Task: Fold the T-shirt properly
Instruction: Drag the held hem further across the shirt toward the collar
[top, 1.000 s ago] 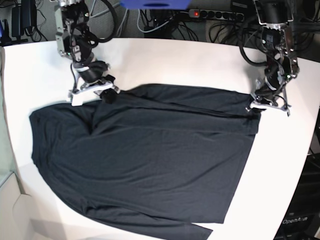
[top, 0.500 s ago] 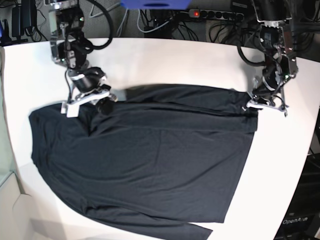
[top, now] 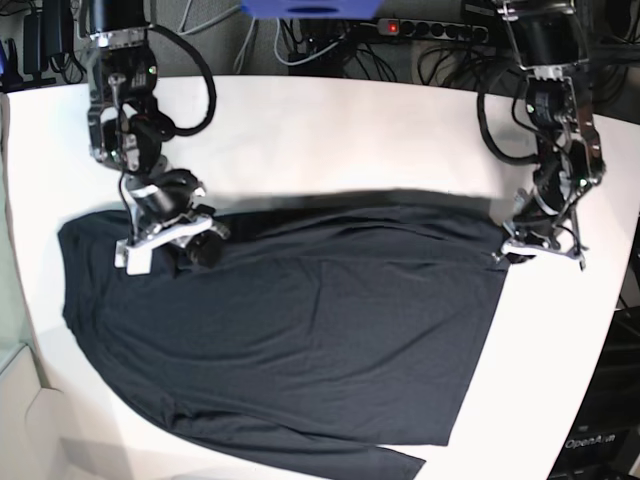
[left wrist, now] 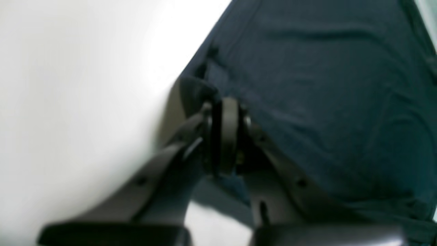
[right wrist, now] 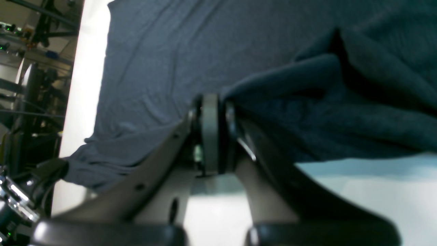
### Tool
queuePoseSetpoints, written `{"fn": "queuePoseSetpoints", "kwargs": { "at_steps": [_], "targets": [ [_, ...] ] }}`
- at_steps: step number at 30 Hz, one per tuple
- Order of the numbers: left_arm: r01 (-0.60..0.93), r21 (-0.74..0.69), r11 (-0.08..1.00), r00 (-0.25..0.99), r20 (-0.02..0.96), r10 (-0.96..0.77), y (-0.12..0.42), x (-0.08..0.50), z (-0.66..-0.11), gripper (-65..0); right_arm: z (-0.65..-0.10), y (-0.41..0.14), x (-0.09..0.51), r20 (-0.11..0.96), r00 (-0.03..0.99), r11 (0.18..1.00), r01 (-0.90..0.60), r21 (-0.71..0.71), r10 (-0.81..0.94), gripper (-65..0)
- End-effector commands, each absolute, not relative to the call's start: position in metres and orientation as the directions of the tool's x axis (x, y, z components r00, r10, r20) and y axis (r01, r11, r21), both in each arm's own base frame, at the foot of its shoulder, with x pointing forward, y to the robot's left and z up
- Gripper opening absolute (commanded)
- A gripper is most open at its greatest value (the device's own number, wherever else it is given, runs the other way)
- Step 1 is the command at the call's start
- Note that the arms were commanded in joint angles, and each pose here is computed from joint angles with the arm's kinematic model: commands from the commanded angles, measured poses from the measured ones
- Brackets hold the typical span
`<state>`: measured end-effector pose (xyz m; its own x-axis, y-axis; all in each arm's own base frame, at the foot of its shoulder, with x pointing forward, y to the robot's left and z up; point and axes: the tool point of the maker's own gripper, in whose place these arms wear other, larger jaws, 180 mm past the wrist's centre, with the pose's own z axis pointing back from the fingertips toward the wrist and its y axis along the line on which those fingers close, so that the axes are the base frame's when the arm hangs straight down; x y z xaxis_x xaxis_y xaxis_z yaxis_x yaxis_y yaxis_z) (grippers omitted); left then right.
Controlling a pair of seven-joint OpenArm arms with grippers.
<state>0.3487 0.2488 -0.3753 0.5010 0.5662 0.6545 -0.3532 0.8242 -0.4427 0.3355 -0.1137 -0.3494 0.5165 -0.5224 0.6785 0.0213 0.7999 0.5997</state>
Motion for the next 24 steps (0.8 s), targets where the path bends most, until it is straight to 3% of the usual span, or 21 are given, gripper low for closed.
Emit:
{"fn": "queuePoseSetpoints", "kwargs": {
  "at_steps": [1, 13, 24],
  "targets": [
    [-0.33, -0.447, 0.831, 0.464, 0.69, 0.556, 0.254, 0.361, -0.358, -65.0, -0.332, -0.115, 0.346, 0.702, 0.477, 0.795, -0.01, 0.607, -0.529, -65.0],
    [-0.28, -0.482, 0.83, 0.379, 0.739, 0.557, 0.256, 0.403, -0.313, -65.0, -0.3, -0.119, 0.377, 0.75, 0.416, 0.807, -0.064, 0.587, -0.513, -65.0],
    [-0.335, -0.508, 0.794, 0.401, 0.686, 0.608, 0.265, 0.428, -0.333, -65.0, -0.32, -0.13, 0.401, 0.727, 0.442, 0.807, -0.01, 0.59, -0.526, -65.0]
  ]
}}
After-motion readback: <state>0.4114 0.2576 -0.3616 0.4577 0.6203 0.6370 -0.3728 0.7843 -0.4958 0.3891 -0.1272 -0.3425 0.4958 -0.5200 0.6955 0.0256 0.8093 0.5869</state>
